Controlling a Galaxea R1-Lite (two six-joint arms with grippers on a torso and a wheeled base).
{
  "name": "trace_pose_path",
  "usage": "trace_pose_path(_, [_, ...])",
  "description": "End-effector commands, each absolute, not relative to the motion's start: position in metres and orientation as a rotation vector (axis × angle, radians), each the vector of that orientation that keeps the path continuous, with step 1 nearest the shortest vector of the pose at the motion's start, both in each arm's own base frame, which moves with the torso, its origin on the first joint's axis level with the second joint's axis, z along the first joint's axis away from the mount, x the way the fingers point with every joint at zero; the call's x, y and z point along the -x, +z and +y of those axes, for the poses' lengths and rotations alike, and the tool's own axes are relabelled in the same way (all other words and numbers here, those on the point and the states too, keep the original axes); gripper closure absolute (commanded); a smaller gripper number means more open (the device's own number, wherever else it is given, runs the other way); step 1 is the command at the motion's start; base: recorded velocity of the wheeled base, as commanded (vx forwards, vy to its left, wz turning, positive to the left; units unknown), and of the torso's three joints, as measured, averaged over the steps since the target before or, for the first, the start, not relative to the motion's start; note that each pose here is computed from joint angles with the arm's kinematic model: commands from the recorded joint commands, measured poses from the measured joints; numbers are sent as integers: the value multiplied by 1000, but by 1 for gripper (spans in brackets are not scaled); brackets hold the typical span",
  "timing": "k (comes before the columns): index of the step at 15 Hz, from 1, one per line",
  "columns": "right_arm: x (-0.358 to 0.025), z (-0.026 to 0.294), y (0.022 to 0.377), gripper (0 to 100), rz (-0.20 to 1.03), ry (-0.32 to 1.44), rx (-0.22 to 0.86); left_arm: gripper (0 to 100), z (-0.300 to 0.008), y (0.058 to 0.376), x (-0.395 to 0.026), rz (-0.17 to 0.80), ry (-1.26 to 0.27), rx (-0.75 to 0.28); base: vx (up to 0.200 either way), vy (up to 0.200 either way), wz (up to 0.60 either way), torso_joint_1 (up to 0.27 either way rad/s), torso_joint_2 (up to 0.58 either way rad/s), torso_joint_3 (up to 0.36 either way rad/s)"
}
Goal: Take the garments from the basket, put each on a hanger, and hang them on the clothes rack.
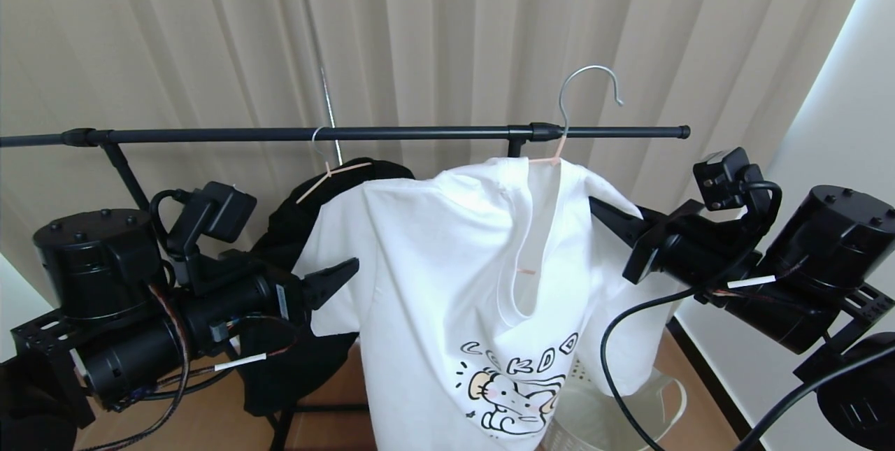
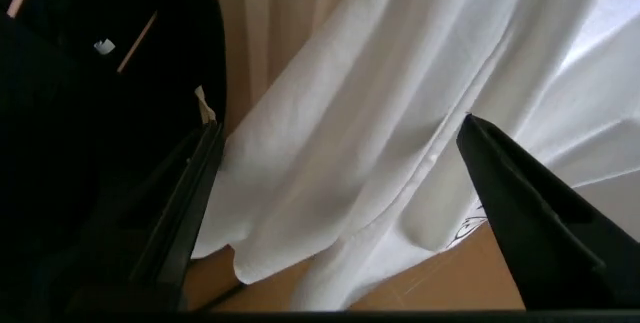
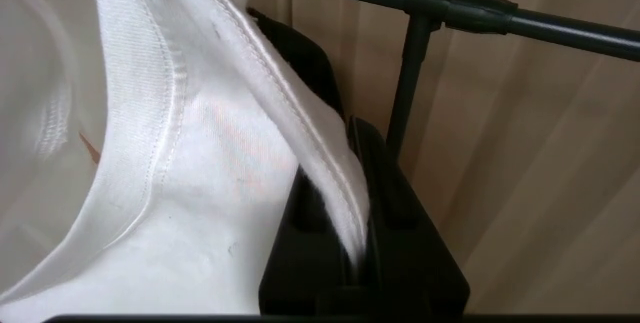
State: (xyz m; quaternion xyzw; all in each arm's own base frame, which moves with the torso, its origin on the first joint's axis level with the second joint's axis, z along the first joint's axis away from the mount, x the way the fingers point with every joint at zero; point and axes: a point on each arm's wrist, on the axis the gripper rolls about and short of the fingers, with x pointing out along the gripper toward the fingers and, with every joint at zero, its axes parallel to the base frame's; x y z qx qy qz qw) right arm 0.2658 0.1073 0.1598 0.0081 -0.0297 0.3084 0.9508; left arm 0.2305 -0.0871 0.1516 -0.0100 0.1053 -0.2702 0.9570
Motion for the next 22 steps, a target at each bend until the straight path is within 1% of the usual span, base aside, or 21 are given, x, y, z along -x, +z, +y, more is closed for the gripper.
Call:
trace_pose_path(1, [-266, 108, 159, 100, -58, 628, -16, 100, -87, 148, -232, 225, -548, 20, 0, 0, 0, 0, 0, 0])
trace_pose_path(3, [-267, 108, 159, 100, -56, 628, -16, 100, -86, 150, -231, 221, -540, 35, 0, 0, 0, 0, 0, 0])
trace_pose_path(14, [-271, 105, 162, 100, -69, 616, -27, 100, -76, 146, -232, 238, -498, 44, 0, 0, 0, 0, 0, 0])
trace_pose_path(15, [-271, 104, 164, 100, -68, 615, -48, 100, -75, 145, -232, 242, -494, 46, 0, 0, 0, 0, 0, 0])
trace_pose_path(19, [-272, 105, 165, 100, -69, 616, -64, 100, -76, 142, -234, 254, -497, 44, 0, 0, 0, 0, 0, 0])
trace_pose_path(22, [-273, 105, 169, 100, -74, 618, -104, 100, -76, 141, -234, 259, -497, 44, 0, 0, 0, 0, 0, 0])
